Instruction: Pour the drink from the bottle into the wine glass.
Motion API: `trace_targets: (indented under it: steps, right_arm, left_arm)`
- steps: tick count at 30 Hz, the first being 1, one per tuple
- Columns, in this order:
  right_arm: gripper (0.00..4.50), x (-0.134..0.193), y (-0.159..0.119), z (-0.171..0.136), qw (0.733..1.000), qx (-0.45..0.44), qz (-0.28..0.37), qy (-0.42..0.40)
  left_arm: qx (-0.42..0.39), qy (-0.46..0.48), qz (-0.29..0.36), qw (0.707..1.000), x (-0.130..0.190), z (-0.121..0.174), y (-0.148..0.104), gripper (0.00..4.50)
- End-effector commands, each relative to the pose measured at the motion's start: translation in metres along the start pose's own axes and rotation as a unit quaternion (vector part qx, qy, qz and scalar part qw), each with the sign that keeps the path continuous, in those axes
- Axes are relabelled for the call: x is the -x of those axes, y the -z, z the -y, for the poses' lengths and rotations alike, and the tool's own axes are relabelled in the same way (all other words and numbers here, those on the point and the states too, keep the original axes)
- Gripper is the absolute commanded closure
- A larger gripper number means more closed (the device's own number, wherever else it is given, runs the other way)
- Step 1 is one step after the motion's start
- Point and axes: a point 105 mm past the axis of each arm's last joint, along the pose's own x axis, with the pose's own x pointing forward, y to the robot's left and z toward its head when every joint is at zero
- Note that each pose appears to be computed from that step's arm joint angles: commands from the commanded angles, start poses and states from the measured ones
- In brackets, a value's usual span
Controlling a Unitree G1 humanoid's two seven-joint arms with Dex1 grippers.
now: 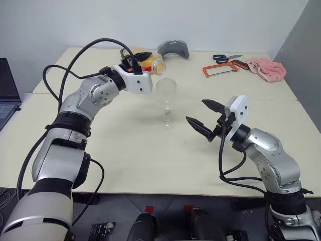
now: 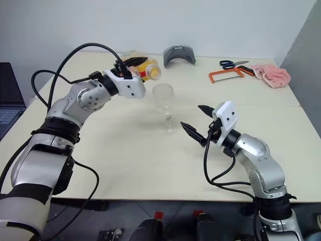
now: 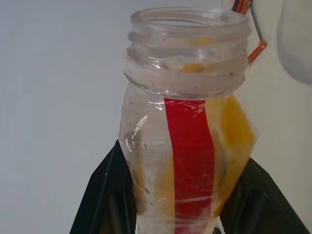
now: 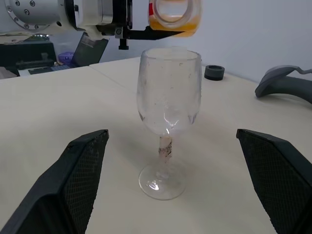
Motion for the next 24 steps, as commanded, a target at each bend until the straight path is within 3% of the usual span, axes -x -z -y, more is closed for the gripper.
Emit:
trace_targets:
  steps: [1,24]
  right_arm:
    - [0.00,0.0010,-0.0118,-0.0036,1.000,0.020,0.020,-0.005]
    - [0.00,0.0007,-0.0100,-0.0066,1.000,0.019,0.024,-0.006]
  left_arm:
    - [-0.027,-0.029,0.016,0.999,-0.0035,-0.0217,-0.0064,2.83]
    - [-0.094,-0.018,0.015,0.995,-0.0016,-0.0283,-0.0015,2.84]
